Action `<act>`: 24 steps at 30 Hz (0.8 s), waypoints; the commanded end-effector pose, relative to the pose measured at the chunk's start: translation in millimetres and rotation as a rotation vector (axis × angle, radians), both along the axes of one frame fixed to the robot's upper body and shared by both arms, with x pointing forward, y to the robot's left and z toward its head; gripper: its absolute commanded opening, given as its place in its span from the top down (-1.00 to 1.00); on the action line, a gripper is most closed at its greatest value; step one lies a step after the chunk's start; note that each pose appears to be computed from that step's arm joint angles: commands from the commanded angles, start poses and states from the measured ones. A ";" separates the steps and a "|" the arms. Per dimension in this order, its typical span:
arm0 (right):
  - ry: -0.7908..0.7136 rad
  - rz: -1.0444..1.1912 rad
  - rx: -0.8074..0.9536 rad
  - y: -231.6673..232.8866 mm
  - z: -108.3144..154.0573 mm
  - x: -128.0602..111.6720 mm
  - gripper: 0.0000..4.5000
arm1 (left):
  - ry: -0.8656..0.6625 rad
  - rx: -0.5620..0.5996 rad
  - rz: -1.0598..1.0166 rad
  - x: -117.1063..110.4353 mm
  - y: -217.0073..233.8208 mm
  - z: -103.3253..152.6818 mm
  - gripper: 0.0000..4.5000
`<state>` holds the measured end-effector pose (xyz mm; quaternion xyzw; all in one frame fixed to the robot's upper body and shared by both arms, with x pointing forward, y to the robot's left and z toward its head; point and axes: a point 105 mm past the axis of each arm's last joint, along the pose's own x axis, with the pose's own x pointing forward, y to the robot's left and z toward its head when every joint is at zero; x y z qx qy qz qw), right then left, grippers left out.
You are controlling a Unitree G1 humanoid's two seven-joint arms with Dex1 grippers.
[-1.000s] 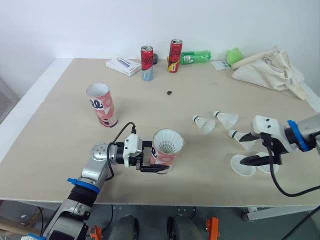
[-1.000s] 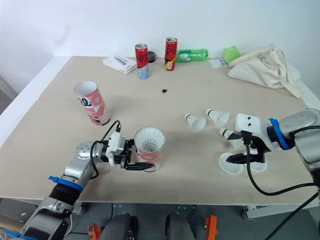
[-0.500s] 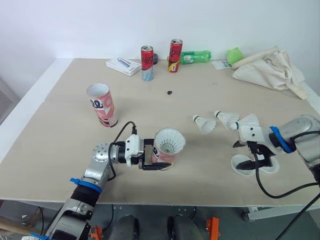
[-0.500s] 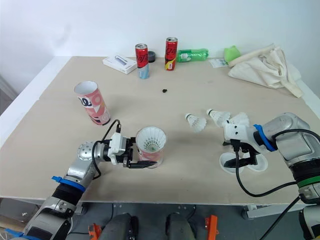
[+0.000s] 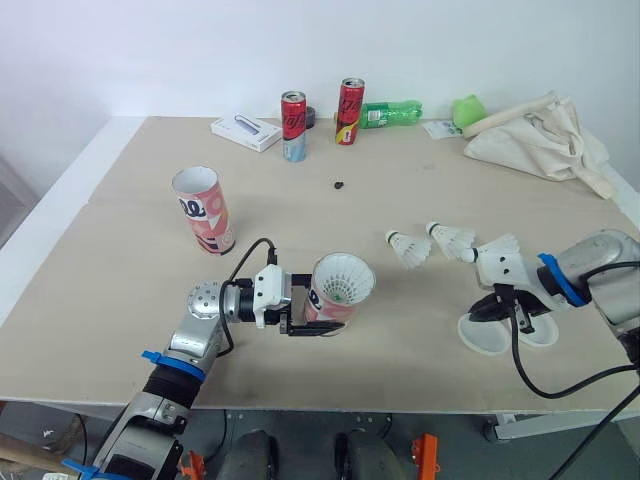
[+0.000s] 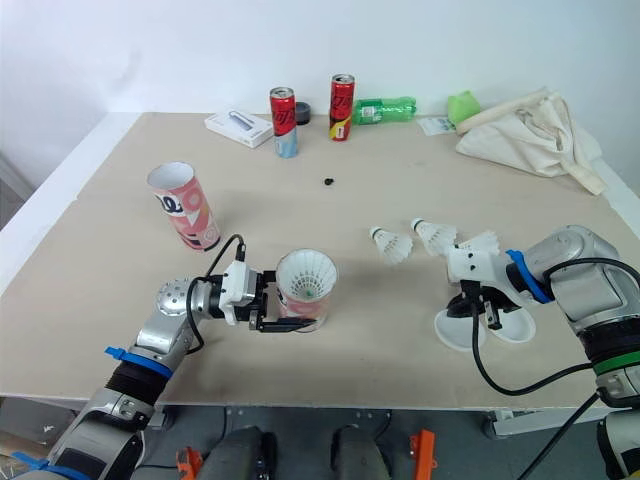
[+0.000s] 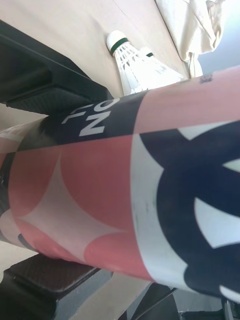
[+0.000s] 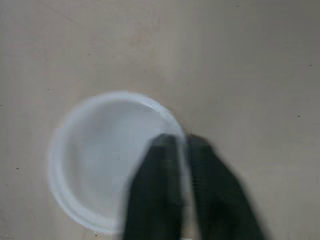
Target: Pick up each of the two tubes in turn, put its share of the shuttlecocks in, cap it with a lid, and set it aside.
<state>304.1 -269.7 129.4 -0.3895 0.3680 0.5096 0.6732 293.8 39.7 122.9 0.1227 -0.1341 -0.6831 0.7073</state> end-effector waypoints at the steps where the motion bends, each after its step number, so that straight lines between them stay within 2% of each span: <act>1: 0.002 0.020 0.007 2.4 8.1 -1.8 0.99 | -0.017 -0.004 0.001 3.2 -2.4 5.8 -0.44; 6: 0.009 0.037 0.093 21.9 24.0 -2.6 0.99 | -0.019 -0.001 0.003 4.5 -3.4 4.4 -0.44; 9: -0.027 0.081 0.218 50.8 57.0 -3.2 0.99 | -0.020 0.003 0.002 5.1 -3.9 3.0 -0.44; 16: -0.130 0.249 0.283 92.0 123.5 -13.0 0.99 | -0.025 -0.014 0.010 8.1 -5.9 1.8 -0.44; 20: -0.164 0.338 0.308 115.6 151.4 -14.6 0.99 | 0.018 -0.021 -0.010 6.9 -9.1 -1.3 -0.44; 24: -0.179 0.426 0.327 139.5 170.2 -15.2 0.99 | 0.062 0.058 -0.083 0.6 -12.3 -11.0 -0.44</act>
